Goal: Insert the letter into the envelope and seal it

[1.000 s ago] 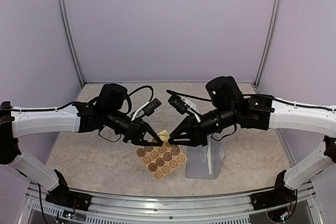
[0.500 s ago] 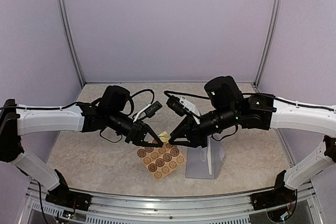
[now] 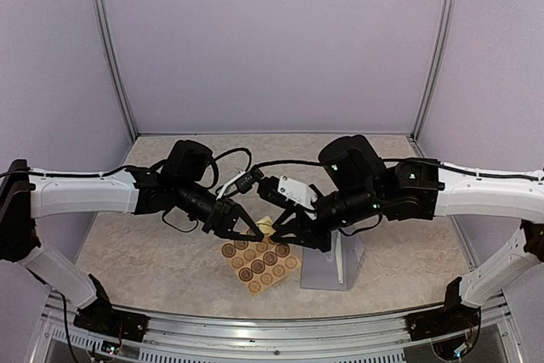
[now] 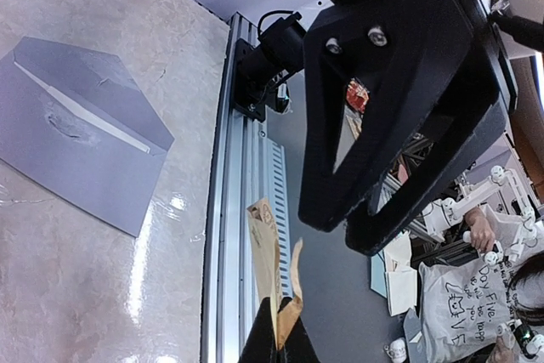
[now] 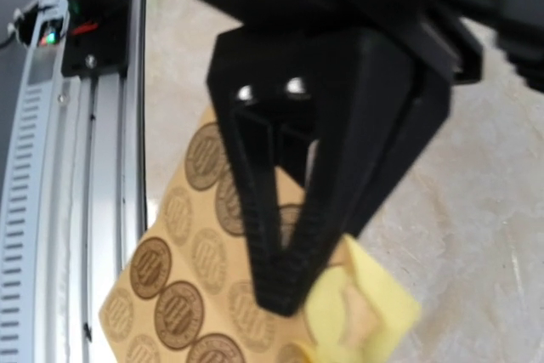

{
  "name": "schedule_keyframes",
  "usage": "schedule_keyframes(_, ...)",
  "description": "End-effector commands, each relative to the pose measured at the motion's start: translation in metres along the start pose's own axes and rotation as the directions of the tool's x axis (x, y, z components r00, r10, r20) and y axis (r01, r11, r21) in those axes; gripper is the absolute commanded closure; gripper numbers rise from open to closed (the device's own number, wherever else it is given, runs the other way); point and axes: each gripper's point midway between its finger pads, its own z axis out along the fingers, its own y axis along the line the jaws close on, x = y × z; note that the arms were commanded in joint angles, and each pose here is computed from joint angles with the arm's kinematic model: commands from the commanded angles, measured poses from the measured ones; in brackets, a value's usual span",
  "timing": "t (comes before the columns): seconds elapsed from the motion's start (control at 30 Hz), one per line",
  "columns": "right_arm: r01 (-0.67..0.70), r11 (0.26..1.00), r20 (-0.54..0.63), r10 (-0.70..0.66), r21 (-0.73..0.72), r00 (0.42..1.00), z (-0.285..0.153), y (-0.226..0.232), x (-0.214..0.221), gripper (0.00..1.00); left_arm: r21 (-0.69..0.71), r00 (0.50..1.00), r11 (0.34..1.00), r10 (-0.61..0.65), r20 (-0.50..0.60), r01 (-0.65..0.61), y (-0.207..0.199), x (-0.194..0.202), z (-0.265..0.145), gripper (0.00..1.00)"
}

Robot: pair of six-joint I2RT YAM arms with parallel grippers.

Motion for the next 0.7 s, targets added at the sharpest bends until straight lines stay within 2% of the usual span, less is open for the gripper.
schedule_keyframes(0.0, 0.071, 0.997, -0.033, -0.071, 0.008, 0.997, 0.007, 0.008, 0.003, 0.77, 0.019, 1.000, 1.000, -0.005, 0.000, 0.005, -0.001, -0.005, 0.000, 1.00)
schedule_keyframes(0.2, 0.095, 0.995, -0.074, -0.094, 0.016, 0.993, 0.016, 0.010, 0.014, 0.80, 0.024, 1.000, 1.000, -0.007, -0.003, 0.007, -0.001, -0.004, 0.000, 1.00)
schedule_keyframes(0.67, 0.125, 0.990, -0.064, -0.121, 0.065, 0.991, 0.012, 0.003, 0.010, 0.80, 0.033, 1.000, 0.999, -0.008, -0.007, 0.008, -0.001, -0.003, 0.000, 1.00)
